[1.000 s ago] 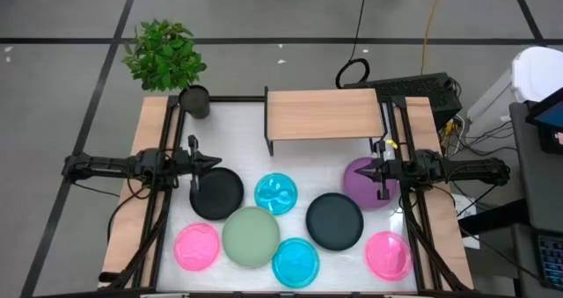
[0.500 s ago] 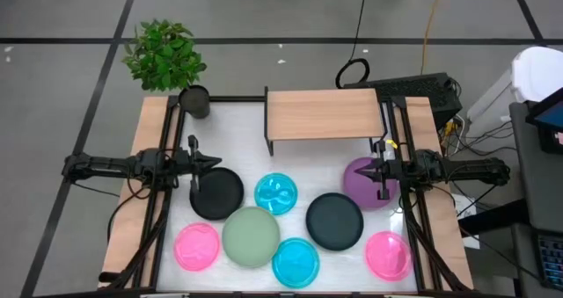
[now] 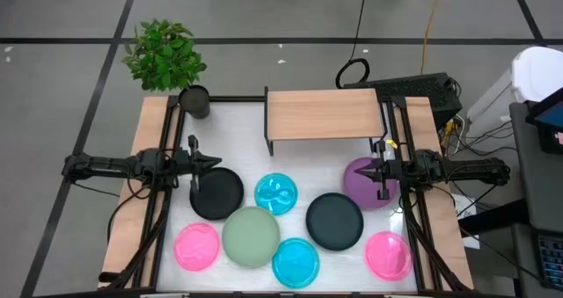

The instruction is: Place and stack plates onto a shelf

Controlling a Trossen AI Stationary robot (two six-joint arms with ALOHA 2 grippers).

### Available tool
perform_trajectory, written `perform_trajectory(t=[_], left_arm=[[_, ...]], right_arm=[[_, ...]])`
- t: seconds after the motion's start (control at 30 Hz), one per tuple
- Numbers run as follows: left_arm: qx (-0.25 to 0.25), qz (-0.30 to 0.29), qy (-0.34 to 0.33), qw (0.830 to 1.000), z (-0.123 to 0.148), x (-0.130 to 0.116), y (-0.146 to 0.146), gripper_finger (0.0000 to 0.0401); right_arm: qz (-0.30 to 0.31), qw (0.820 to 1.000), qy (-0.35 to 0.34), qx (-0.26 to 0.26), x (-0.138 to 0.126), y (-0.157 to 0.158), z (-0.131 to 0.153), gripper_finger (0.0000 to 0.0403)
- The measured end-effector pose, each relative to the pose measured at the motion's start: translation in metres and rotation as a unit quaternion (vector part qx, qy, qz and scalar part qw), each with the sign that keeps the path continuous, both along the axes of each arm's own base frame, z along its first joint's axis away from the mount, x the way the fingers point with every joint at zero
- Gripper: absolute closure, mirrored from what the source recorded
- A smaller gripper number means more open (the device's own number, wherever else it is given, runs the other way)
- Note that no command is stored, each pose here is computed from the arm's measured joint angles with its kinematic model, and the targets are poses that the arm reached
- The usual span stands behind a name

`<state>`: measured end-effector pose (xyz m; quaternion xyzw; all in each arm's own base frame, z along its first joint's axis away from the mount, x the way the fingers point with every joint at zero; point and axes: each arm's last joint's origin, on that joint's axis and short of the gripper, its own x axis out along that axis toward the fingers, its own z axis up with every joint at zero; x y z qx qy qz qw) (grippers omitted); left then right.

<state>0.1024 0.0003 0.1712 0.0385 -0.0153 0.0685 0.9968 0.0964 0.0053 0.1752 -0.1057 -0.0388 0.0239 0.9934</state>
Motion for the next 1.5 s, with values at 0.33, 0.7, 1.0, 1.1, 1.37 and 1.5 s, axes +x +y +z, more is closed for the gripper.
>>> perform_trajectory(t=[0.33, 0.7, 1.0, 1.1, 1.37, 1.5], left_arm=[[0.0, 0.0, 0.0, 1.0, 0.0, 0.0, 0.0, 0.0397], [0.02, 0.001, 0.003, 1.0, 0.0, 0.0, 0.0, 0.0397], [0.02, 0.001, 0.003, 1.0, 0.0, 0.0, 0.0, 0.0397], [0.019, 0.001, 0.003, 1.0, 0.0, 0.0, 0.0, 0.0397], [0.02, 0.001, 0.003, 1.0, 0.0, 0.0, 0.0, 0.0397], [0.02, 0.001, 0.003, 1.0, 0.0, 0.0, 0.0, 0.0397]], right_arm=[[0.0, 1.0, 0.0, 0.0, 0.0, 0.0, 0.0, 0.0403], [0.0, 1.0, 0.0, 0.0, 0.0, 0.0, 0.0, 0.0403], [0.005, 0.997, -0.002, 0.071, 0.0, 0.0, 0.001, 0.0403], [0.005, 0.998, -0.008, 0.069, 0.0, 0.0, 0.003, 0.0403], [0.006, 0.995, 0.01, 0.096, 0.002, 0.0, 0.017, 0.0403], [0.006, 0.993, 0.022, 0.114, 0.005, 0.0, 0.04, 0.0403]])
